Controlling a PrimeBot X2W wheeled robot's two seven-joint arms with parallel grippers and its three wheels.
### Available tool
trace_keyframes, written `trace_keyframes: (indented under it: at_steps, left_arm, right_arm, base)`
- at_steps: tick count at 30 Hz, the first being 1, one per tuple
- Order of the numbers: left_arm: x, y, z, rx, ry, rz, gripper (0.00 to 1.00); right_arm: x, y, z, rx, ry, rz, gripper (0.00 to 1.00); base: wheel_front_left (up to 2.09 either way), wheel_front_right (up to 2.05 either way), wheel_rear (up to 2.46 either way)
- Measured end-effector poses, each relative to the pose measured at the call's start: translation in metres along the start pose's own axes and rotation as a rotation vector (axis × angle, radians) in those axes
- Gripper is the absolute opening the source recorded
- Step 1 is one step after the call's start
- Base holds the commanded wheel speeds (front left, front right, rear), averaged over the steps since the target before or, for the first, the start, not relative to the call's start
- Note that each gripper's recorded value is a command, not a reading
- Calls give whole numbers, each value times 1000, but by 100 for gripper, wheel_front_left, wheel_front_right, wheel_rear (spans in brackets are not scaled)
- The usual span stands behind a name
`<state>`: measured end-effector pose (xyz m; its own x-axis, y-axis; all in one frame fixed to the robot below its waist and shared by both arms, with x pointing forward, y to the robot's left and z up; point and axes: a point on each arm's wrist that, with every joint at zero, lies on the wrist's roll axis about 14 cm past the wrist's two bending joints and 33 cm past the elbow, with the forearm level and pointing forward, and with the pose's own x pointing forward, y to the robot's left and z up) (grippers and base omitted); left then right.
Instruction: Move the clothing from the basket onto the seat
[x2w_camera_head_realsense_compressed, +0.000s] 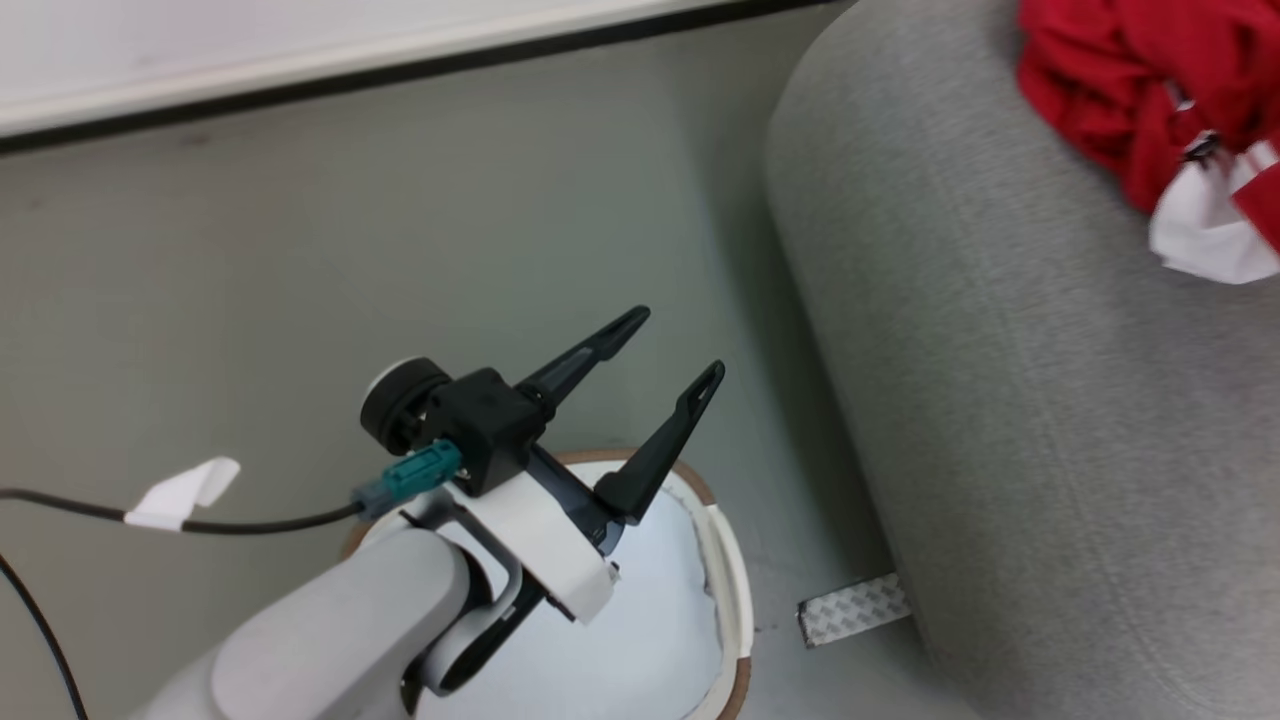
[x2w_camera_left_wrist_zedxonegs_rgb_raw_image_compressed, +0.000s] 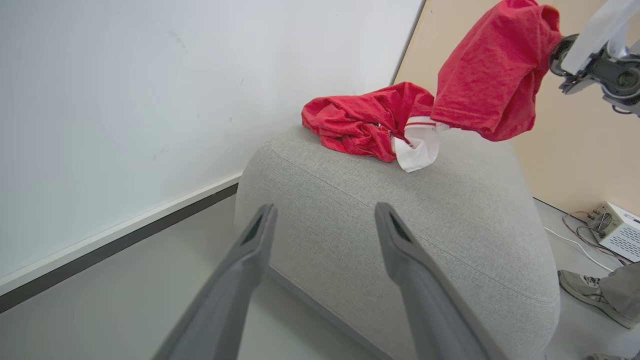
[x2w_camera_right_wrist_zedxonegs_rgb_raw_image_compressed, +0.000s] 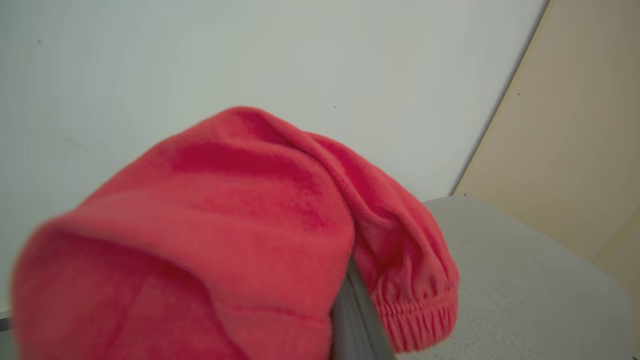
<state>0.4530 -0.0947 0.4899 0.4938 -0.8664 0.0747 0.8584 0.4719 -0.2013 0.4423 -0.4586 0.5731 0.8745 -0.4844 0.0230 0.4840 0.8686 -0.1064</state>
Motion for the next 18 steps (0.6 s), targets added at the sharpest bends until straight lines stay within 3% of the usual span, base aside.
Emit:
trace_keyframes:
  at_steps: [4,8,12,16,17,18]
  left_arm:
    - [-5,16,-9,-15,11,32,100]
    - [-13,35,-20,-29,19,76,100]
    - [-23,48,-29,-39,31,115,100]
    - [-31,57,-34,-36,44,146,100]
    - [-32,58,-34,-32,45,151,100]
    - [-32,58,-33,-29,45,153,100]
  right_arm:
    - [18,6,-22,-31,86,-8,0]
    - [34,10,-71,-68,280,-22,0]
    - [26,8,-133,-115,530,-47,0]
    - [14,13,-167,-122,686,-51,0]
    - [11,13,-171,-120,707,-51,4]
    - [9,13,-172,-120,716,-53,26]
  base:
    - [0,0,0]
    - [0,0,0]
    - [0,0,0]
    - [0,0,0]
    - [0,0,0]
    - [0,0,0]
